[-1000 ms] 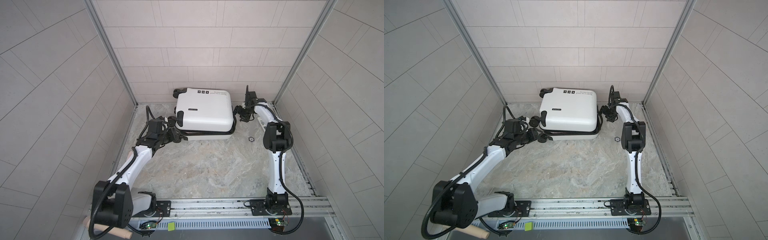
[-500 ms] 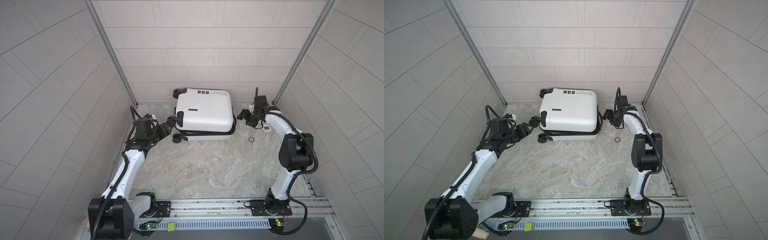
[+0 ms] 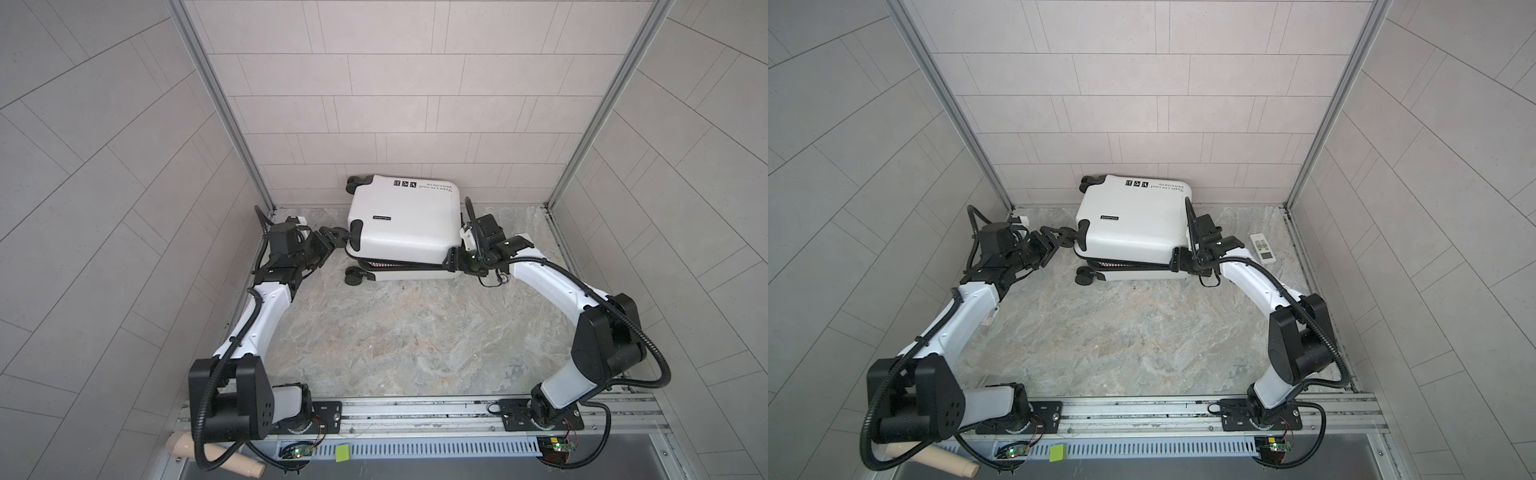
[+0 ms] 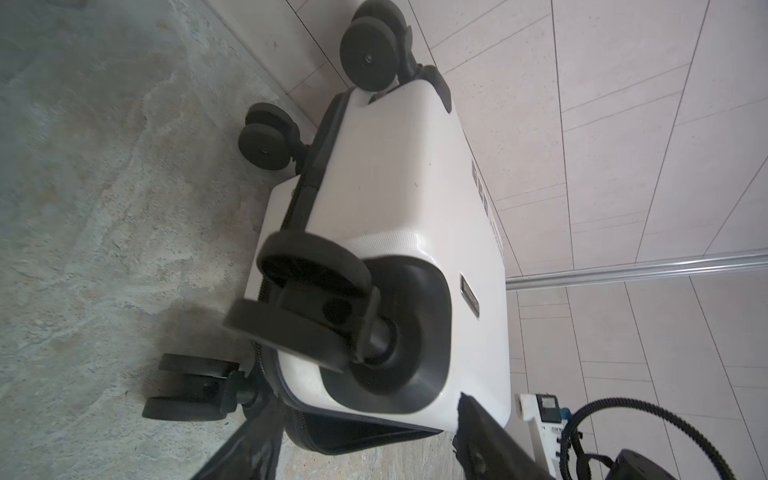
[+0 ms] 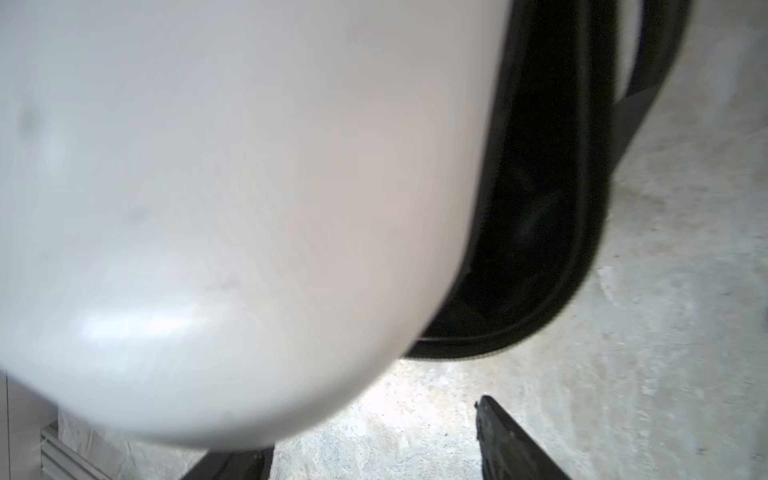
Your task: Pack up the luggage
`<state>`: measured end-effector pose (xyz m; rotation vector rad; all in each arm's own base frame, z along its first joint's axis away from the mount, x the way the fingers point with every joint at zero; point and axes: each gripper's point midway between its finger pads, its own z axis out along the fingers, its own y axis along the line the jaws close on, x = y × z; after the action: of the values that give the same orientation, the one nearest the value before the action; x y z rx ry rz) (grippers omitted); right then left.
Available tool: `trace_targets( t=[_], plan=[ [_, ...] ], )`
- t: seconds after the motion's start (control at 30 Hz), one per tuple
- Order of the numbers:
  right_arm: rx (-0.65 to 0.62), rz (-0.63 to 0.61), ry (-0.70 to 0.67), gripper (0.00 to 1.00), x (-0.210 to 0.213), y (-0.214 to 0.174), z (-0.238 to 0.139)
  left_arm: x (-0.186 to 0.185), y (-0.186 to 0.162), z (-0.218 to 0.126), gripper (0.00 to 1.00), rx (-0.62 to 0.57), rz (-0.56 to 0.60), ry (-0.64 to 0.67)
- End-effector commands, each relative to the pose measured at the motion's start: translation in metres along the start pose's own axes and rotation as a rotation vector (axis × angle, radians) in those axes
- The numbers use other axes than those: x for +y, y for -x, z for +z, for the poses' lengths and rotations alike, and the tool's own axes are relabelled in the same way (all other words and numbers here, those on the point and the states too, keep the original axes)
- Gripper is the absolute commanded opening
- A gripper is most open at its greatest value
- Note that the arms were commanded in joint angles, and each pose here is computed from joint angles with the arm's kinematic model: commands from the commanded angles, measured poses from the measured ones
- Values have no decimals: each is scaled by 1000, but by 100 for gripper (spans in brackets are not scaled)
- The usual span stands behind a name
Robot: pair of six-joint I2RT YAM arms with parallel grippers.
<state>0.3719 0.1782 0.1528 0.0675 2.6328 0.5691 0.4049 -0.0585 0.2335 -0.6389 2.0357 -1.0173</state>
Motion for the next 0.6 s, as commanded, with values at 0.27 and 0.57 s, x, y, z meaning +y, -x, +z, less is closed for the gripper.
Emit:
trace_targets(
  t=[0.27, 0.57],
  plan=[
    [-101, 233, -6, 74, -61, 7, -7, -8, 68, -10, 69, -101, 162, 142],
    [-108, 428, 31, 72, -99, 14, 17, 30, 75, 48, 64, 76, 185, 244]
  ],
)
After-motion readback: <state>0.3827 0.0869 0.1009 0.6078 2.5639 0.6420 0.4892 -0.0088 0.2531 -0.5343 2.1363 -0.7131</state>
